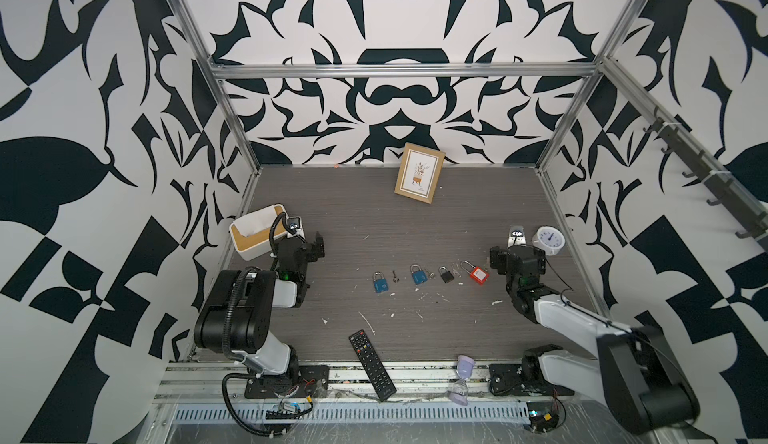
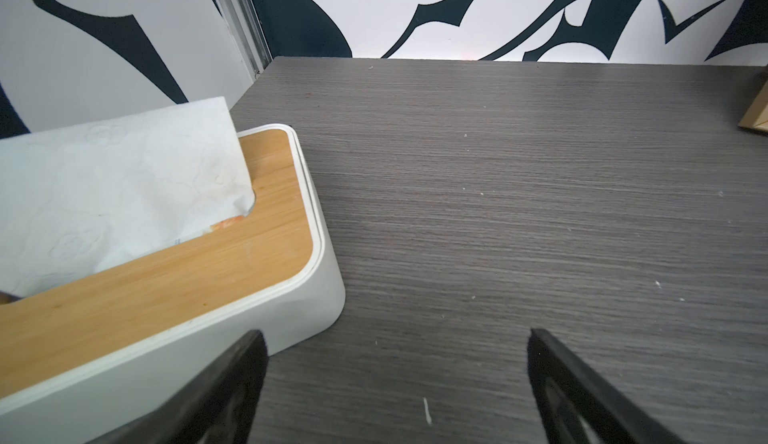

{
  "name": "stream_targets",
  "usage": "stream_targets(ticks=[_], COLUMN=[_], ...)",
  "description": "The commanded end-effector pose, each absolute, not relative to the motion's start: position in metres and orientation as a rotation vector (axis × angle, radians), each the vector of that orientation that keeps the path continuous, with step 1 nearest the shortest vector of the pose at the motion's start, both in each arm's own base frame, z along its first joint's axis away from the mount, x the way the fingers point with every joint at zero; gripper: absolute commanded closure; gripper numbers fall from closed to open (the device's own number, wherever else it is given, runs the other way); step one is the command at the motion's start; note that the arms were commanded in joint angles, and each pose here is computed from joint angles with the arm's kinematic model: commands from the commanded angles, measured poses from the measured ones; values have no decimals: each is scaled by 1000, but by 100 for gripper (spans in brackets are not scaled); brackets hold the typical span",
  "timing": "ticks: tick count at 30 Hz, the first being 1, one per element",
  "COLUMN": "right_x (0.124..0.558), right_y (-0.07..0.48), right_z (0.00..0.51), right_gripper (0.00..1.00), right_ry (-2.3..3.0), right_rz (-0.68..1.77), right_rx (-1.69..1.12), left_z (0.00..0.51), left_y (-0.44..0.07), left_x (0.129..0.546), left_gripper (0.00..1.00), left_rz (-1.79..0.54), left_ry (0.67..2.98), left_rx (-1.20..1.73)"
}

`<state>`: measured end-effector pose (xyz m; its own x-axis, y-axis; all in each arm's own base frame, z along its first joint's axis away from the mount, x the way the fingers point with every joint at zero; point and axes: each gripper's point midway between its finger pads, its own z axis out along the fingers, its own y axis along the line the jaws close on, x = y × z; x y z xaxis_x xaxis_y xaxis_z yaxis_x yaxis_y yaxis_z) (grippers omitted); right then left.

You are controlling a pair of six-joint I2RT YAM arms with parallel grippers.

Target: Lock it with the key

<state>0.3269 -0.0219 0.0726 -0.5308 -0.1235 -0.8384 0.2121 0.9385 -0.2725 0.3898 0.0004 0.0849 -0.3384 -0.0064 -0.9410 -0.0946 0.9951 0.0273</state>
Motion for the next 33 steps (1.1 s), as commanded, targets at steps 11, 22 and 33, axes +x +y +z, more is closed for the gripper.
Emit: stream_targets(ticks=[11, 22, 33], right_x=[385, 385, 384], right_y=[-9, -4, -4], right_z=[80, 81, 80], right_gripper=[0, 1, 1], right_ry=[1944, 1937, 1939], right_rz=[-207, -193, -192], right_rx=[112, 75, 77], left_z=[89, 89, 89], left_y=[1, 0, -1], left_x=[391, 391, 391], left_gripper=[1, 0, 1], left_rz=[77, 77, 73], left_ry=[1896, 1897, 1897], left_rx=[-85, -81, -81])
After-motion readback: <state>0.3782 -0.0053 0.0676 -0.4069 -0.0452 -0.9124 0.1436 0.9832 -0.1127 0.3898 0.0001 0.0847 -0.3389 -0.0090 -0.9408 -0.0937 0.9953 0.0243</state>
